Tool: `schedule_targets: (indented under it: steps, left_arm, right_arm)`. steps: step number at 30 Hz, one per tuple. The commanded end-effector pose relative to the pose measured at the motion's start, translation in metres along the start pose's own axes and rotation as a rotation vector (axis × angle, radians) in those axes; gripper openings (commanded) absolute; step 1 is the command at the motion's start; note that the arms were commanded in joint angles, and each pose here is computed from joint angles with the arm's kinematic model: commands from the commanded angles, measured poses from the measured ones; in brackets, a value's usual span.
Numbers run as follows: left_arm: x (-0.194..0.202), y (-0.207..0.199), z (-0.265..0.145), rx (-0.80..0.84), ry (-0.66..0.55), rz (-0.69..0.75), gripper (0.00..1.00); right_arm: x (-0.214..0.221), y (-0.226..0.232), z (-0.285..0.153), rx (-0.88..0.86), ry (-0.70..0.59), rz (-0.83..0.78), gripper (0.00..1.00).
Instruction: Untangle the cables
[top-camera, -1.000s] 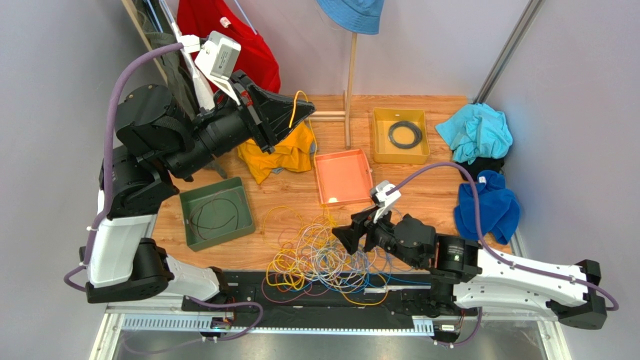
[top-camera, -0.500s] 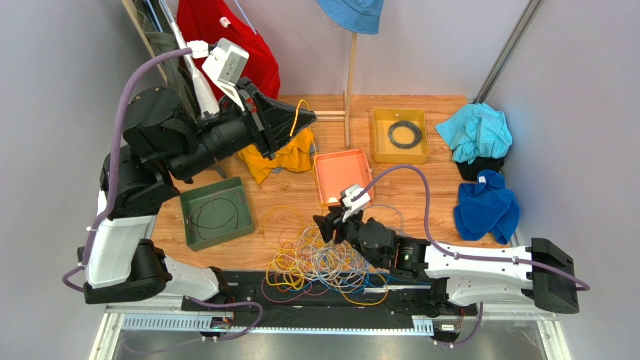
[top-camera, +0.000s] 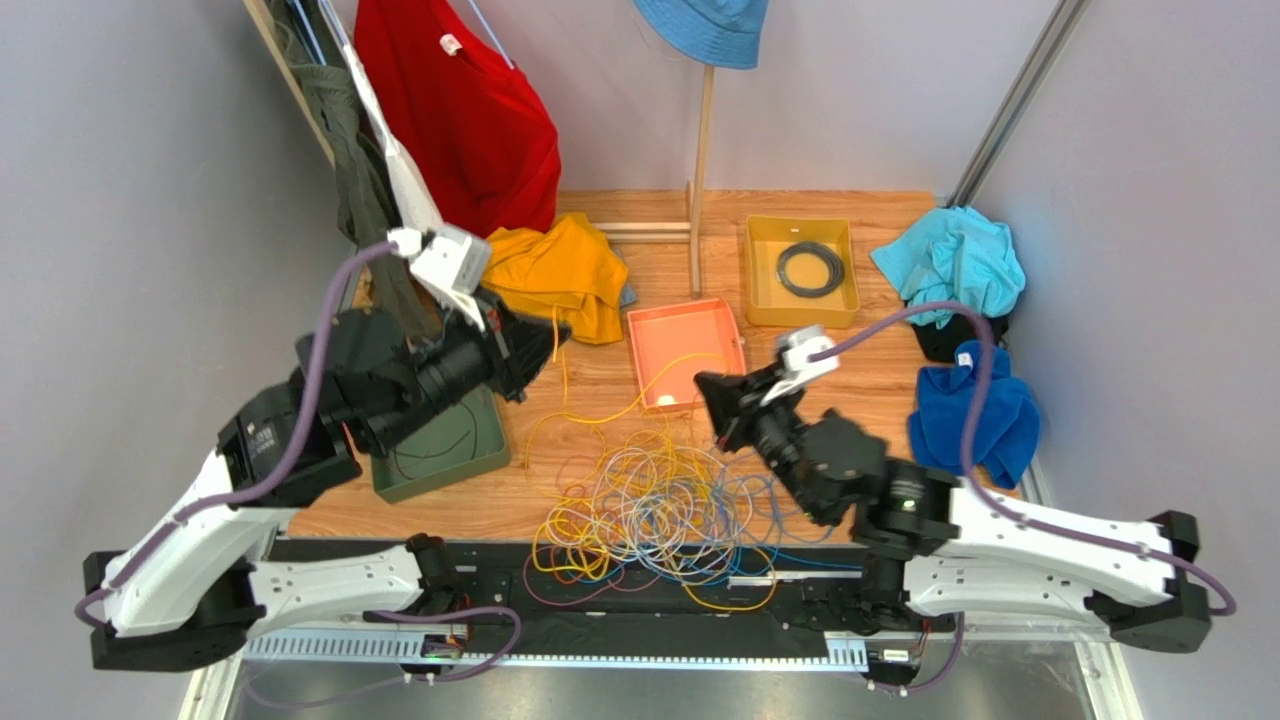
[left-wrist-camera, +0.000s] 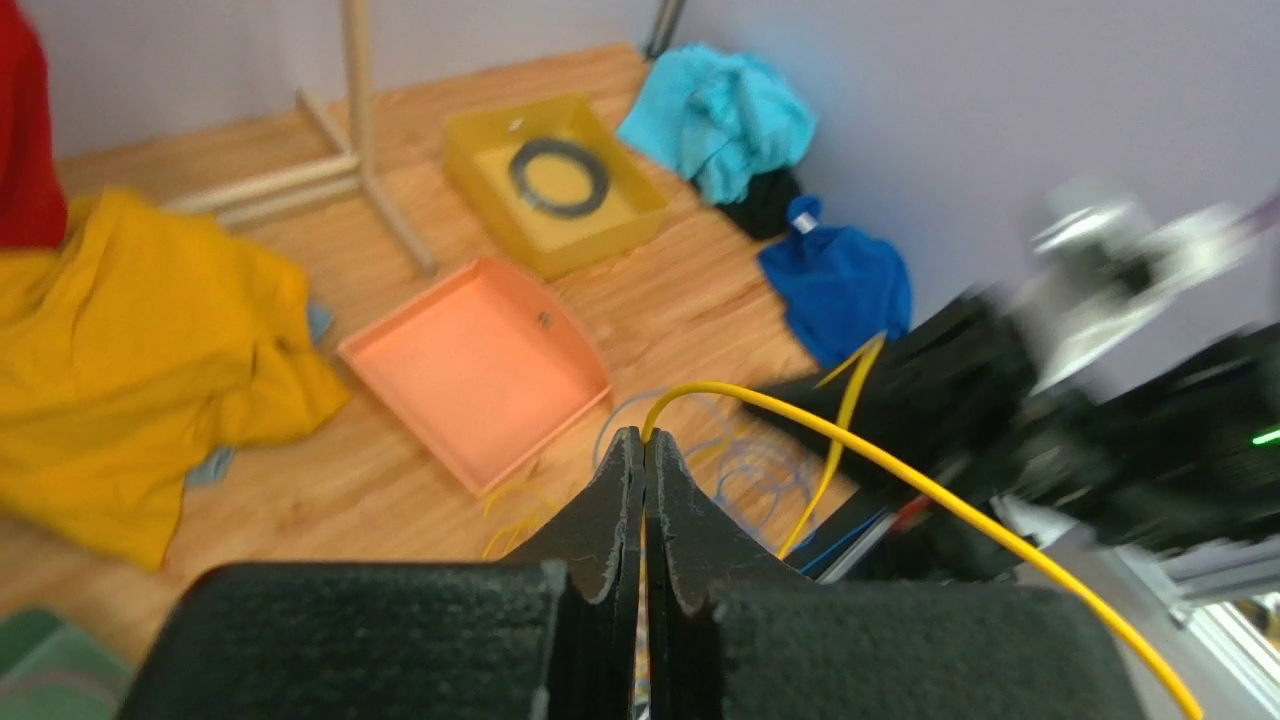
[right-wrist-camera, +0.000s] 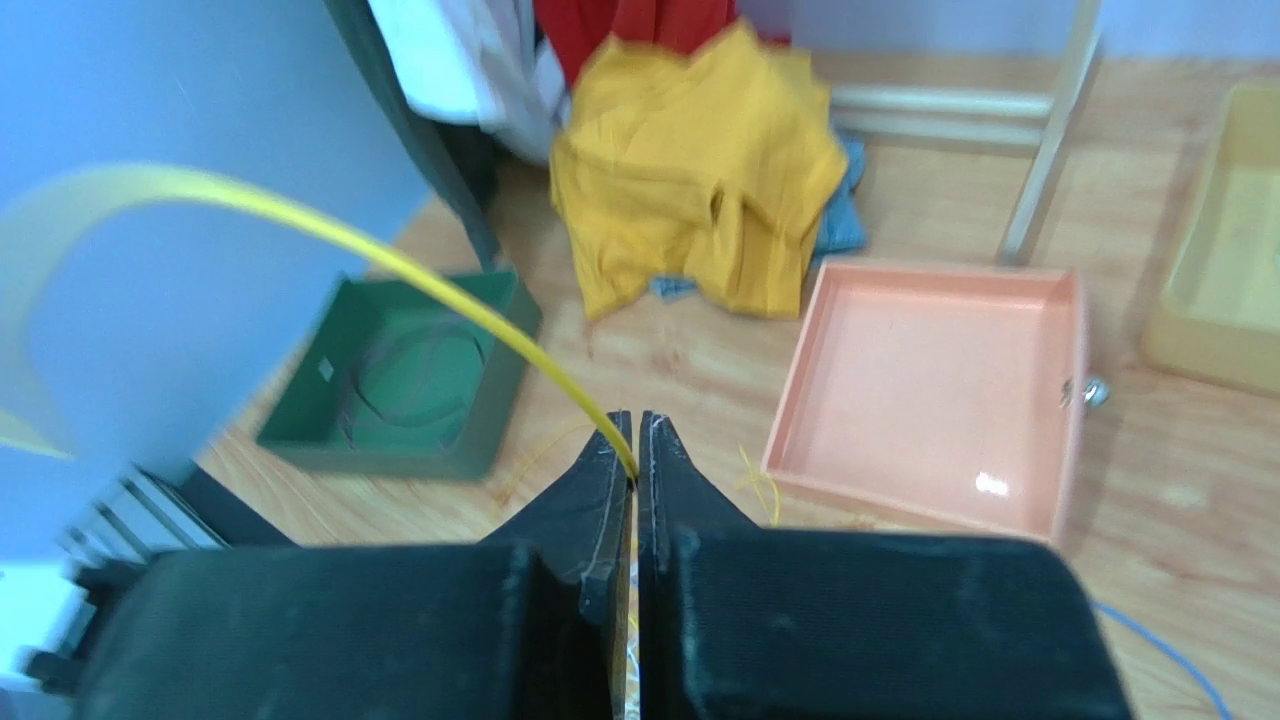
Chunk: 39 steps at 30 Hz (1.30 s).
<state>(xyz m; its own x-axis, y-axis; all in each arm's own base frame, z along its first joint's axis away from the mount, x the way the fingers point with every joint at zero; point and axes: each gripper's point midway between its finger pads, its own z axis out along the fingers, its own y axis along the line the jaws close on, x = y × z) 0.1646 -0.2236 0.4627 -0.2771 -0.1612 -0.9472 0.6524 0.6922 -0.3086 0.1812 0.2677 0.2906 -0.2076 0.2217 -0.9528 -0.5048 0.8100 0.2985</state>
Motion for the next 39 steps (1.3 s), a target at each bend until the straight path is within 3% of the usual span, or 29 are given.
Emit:
schedule_targets:
  steps: [1,5,7,8,9,12,13,14,17,18,20,22,25,30,39]
  left_arm:
    - [0.059,0.04,0.006,-0.152,0.0,-0.091,0.0]
    - [0.106,0.048,0.014,-0.153,0.052,-0.126,0.0]
    - [0.129,0.05,0.021,-0.15,0.082,-0.148,0.08]
    - [0.136,0.05,0.023,-0.144,0.093,-0.155,0.14]
    - [0.147,0.05,0.028,-0.144,0.112,-0.161,0.31]
    - [0.167,0.055,0.035,-0.178,0.156,-0.186,0.6]
    - [0.172,0.057,0.036,-0.19,0.164,-0.19,0.64]
    - [0.175,0.057,0.038,-0.197,0.169,-0.202,0.73]
    - [0.188,0.061,0.043,-0.217,0.185,-0.222,0.75]
    - [0.195,0.062,0.044,-0.22,0.193,-0.228,0.91]
    - [0.203,0.067,0.042,-0.241,0.197,-0.251,0.92]
    - [0.225,0.081,0.038,-0.303,0.223,-0.258,0.99]
    - [0.259,0.097,0.028,-0.371,0.282,-0.29,0.99]
    - [0.306,0.091,0.025,-0.301,0.35,-0.377,0.91]
    - [0.334,0.09,0.022,-0.261,0.372,-0.427,0.86]
  right_arm:
    - [-0.079,-0.017,-0.028,0.065,-0.077,0.009,0.0]
    - [-0.119,-0.019,-0.036,0.095,-0.111,-0.027,0.0]
    - [-0.14,-0.014,-0.04,0.087,-0.119,-0.027,0.0]
    - [-0.146,-0.012,-0.041,0.078,-0.118,-0.036,0.0]
    - [-0.154,-0.009,-0.043,0.068,-0.118,-0.03,0.0]
    - [-0.177,0.004,-0.047,0.031,-0.094,-0.027,0.0]
    - [-0.189,0.007,-0.05,0.022,-0.092,-0.028,0.0]
    - [-0.192,0.011,-0.051,0.008,-0.086,-0.029,0.0]
    - [-0.208,0.013,-0.052,0.014,-0.098,-0.029,0.0]
    - [-0.212,0.013,-0.052,0.021,-0.103,-0.037,0.0]
    - [-0.211,0.012,-0.046,0.059,-0.096,-0.06,0.0]
    - [-0.208,0.011,-0.042,0.077,-0.088,-0.074,0.0]
    - [-0.201,0.009,-0.032,0.111,-0.072,-0.1,0.0]
    - [-0.191,-0.012,-0.011,0.202,-0.053,-0.107,0.0]
    - [-0.194,-0.095,0.038,0.417,-0.062,0.027,0.0]
